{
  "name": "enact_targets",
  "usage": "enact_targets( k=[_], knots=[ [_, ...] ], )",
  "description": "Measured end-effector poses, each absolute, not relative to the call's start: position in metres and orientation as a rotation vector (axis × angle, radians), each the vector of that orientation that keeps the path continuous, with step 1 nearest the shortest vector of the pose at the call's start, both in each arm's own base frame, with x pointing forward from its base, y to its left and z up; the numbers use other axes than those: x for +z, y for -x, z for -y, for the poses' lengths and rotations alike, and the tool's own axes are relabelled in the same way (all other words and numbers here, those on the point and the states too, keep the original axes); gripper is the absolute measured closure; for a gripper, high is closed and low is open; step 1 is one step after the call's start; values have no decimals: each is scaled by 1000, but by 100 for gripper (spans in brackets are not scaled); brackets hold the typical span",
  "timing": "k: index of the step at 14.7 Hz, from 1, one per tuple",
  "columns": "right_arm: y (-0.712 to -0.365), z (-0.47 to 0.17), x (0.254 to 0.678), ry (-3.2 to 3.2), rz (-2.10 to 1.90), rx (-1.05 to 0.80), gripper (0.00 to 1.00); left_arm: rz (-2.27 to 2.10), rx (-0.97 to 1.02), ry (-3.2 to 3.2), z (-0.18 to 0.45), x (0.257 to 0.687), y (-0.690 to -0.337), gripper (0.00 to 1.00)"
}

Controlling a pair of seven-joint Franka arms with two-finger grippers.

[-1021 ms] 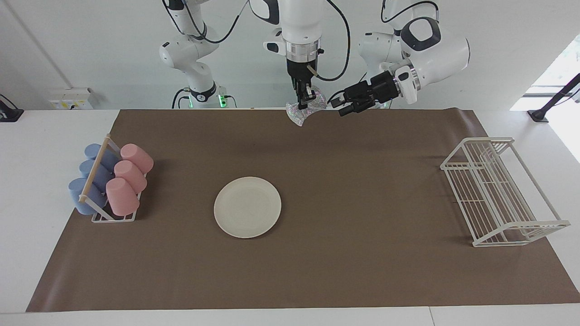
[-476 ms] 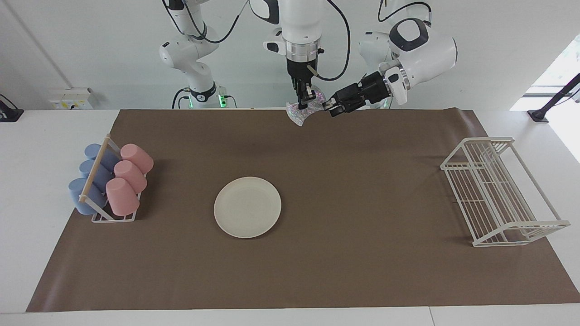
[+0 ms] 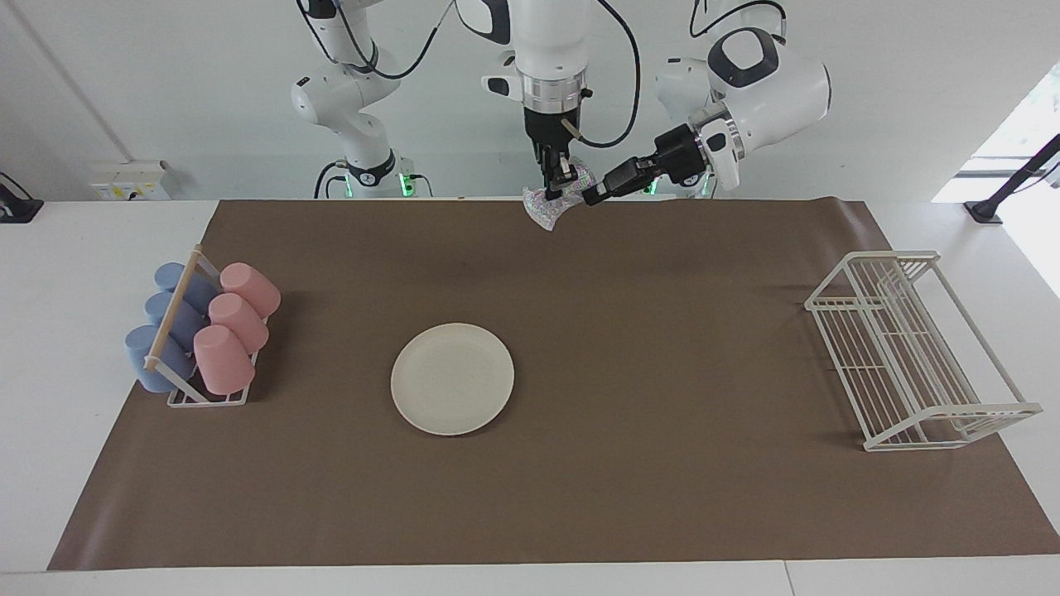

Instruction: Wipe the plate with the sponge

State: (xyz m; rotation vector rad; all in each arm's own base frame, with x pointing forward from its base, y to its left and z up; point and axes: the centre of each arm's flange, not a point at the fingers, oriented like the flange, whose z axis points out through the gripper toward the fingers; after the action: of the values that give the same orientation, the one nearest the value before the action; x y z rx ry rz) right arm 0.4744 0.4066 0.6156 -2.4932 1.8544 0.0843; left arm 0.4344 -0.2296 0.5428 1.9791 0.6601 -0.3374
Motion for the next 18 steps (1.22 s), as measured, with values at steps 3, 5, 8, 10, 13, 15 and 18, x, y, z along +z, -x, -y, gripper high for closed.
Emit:
enact_targets(
  k=[3, 5, 8, 10, 13, 15, 18],
  knots=[
    [-474, -407, 617, 2492, -1850, 83, 92, -675, -343, -1969, 229, 549, -432, 96],
    [-474, -407, 618, 2491, -1849, 83, 92, -678, -345, -1967, 229, 550, -431, 96],
    [-473, -406, 621, 2511, -1814, 80, 92, -682, -348, -1964, 230, 552, -430, 96],
    [-472, -402, 625, 2572, -1728, 79, 75, -683, -347, -1962, 230, 554, -429, 96],
    [-476, -391, 629, 2621, -1643, 72, 48, -694, -352, -1957, 229, 555, -428, 96],
    [-483, -376, 633, 2688, -1519, 66, 26, -699, -354, -1955, 229, 555, -429, 96],
    [-501, -328, 641, 2803, -1300, 61, 0, -713, -350, -1948, 224, 555, -431, 96]
  ],
)
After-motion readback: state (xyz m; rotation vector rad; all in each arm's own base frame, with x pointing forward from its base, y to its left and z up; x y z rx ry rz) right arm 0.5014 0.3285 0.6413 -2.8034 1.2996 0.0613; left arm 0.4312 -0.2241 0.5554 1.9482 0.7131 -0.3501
